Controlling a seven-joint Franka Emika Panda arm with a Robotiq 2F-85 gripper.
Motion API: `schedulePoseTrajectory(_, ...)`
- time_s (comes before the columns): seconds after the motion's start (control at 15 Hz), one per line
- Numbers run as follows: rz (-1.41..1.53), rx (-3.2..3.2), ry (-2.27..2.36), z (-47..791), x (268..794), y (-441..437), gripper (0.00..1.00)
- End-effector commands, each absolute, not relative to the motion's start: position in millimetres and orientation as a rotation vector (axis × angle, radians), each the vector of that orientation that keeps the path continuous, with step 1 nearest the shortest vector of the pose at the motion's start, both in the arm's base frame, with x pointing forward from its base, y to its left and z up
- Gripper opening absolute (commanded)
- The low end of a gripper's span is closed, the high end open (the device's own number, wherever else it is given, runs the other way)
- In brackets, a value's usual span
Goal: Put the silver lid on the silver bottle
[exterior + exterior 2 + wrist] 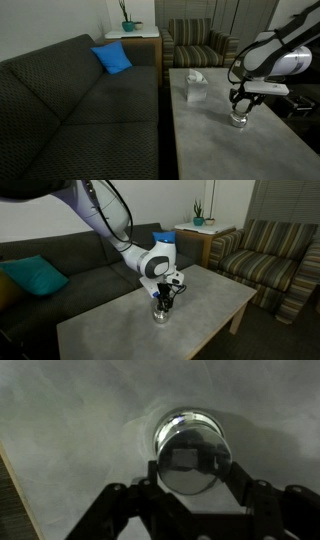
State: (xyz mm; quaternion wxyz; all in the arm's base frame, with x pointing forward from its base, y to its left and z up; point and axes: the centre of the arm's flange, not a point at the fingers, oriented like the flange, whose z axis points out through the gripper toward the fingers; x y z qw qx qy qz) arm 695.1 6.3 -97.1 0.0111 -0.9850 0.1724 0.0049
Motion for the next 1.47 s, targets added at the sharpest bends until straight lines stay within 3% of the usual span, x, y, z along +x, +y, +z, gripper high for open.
schedulePoseTrajectory(0.0, 0.041, -3.065, 0.578, -150, 748, 2, 0.44)
schedulePoseTrajectory(1.27, 0.091, -3.070, 0.520, -146, 750, 14, 0.44)
schedulePoseTrajectory(1.33, 0.052, -3.075, 0.535, -96, 695, 13, 0.69)
schedulePoseTrajectory(1.4, 0.054, -3.075, 0.535, -96, 694, 13, 0.69)
